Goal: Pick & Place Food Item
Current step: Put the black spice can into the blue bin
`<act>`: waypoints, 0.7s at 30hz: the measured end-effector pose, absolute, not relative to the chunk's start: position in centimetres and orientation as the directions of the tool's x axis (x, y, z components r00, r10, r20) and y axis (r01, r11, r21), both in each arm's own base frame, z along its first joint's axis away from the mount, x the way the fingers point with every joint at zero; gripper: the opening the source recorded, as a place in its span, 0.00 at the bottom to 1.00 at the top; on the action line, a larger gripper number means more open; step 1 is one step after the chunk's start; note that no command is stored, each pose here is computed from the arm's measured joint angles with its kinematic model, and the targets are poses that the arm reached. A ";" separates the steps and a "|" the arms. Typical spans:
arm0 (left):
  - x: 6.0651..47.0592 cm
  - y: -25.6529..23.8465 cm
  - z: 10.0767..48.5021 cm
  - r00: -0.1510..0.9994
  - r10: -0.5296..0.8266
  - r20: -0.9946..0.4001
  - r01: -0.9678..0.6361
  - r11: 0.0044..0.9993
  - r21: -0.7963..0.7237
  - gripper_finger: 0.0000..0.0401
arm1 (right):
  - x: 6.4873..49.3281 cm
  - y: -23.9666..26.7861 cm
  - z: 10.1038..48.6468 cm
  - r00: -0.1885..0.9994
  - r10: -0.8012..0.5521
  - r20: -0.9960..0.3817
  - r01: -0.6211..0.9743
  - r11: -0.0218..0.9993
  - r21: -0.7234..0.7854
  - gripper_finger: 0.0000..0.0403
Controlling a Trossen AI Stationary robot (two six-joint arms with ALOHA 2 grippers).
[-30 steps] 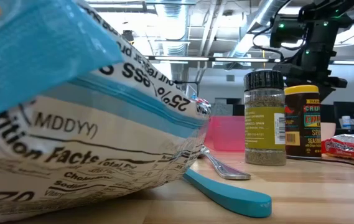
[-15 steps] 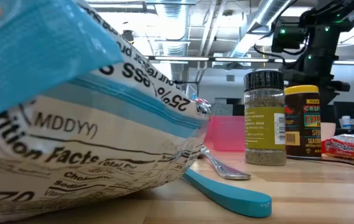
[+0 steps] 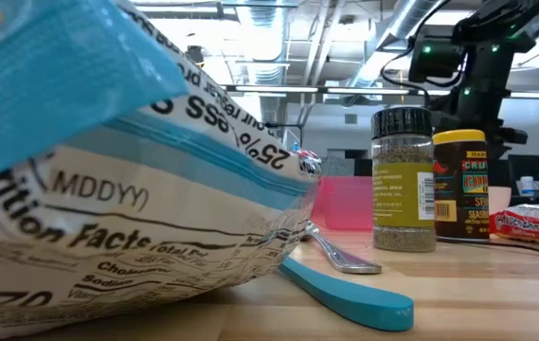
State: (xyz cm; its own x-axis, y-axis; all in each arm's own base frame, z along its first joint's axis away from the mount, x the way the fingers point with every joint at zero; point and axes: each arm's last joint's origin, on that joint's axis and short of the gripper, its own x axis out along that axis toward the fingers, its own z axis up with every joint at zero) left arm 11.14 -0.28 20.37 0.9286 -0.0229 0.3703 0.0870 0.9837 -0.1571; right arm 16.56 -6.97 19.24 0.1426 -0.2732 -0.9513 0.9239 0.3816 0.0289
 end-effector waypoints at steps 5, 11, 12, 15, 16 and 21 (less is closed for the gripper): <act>11.1 -0.3 20.4 0.929 -0.023 0.370 0.087 0.984 -0.157 0.00 | 17.0 -7.2 18.2 0.086 -0.261 -0.961 0.921 0.390 -0.024 0.57; 11.1 -0.3 20.4 0.929 -0.023 0.370 0.087 0.984 -0.157 0.00 | 17.2 -7.3 18.0 0.077 -0.258 -0.963 0.917 0.397 -0.033 0.57; 11.1 -0.3 20.4 0.929 -0.023 0.370 0.087 0.984 -0.157 0.00 | 17.2 -7.3 18.0 0.079 -0.259 -0.963 0.916 0.401 -0.033 0.57; 11.1 -0.3 20.4 0.929 -0.023 0.370 0.087 0.984 -0.157 0.00 | 17.2 -7.3 18.0 0.078 -0.258 -0.963 0.913 0.406 -0.035 0.55; 11.1 -0.3 20.4 0.929 -0.023 0.370 0.087 0.984 -0.157 0.00 | 17.2 -7.3 18.0 0.078 -0.258 -0.963 0.913 0.406 -0.035 0.54; 11.1 -0.3 20.4 0.929 -0.023 0.370 0.087 0.984 -0.157 0.00 | 17.2 -7.3 18.0 0.078 -0.258 -0.963 0.912 0.409 -0.036 0.46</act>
State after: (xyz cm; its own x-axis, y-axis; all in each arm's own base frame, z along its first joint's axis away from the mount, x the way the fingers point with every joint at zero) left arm 11.14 -0.28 20.37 0.9287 -0.0232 0.3701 0.0871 0.9837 -0.1571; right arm 17.19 -7.26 18.02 0.0781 -0.2581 -0.9629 0.9119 0.4088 -0.0356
